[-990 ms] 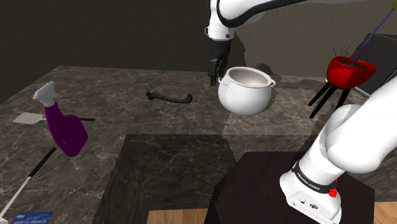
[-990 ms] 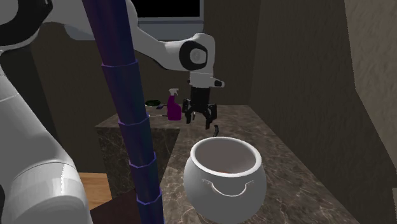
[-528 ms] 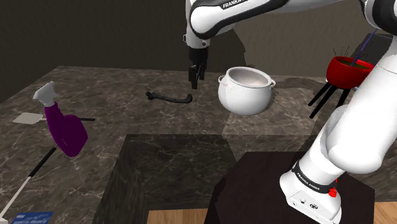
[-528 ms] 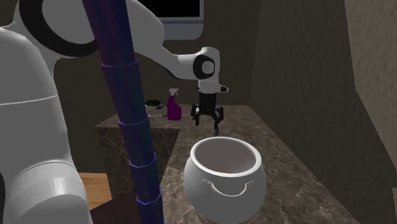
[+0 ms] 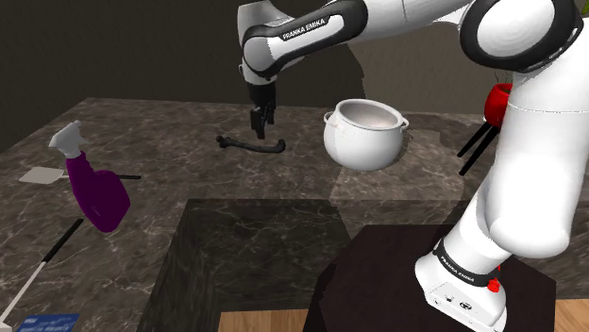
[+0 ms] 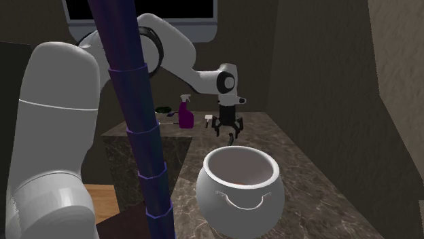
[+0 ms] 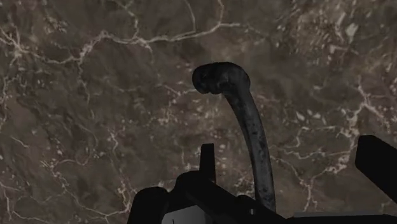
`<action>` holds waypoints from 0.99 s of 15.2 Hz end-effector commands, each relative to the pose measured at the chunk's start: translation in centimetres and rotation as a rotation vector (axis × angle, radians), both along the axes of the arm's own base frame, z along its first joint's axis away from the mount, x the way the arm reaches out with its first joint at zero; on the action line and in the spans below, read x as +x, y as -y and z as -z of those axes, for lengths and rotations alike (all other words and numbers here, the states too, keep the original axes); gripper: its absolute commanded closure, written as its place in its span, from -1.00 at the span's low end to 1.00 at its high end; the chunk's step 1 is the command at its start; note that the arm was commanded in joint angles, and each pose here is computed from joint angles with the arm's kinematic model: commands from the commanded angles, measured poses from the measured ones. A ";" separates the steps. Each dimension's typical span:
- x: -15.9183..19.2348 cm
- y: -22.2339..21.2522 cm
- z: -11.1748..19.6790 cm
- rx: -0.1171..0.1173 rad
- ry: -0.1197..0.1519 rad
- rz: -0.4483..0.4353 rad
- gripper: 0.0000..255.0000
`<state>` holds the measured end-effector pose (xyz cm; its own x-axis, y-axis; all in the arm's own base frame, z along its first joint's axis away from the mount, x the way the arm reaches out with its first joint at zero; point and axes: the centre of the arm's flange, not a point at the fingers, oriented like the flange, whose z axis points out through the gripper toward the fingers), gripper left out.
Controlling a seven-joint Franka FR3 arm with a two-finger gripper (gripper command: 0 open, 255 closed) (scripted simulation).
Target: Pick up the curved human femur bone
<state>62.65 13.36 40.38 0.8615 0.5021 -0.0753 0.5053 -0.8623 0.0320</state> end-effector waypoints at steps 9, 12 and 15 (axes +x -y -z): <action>5.3 -3.8 5.3 -0.021 0.012 -0.076 -1.00; 5.3 -3.8 7.2 -0.021 0.012 -0.076 -1.00; 5.3 -3.7 7.2 -0.021 0.012 -0.076 1.00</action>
<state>67.89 17.09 33.29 0.8218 0.5646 -0.0766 0.5689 -0.8205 0.0561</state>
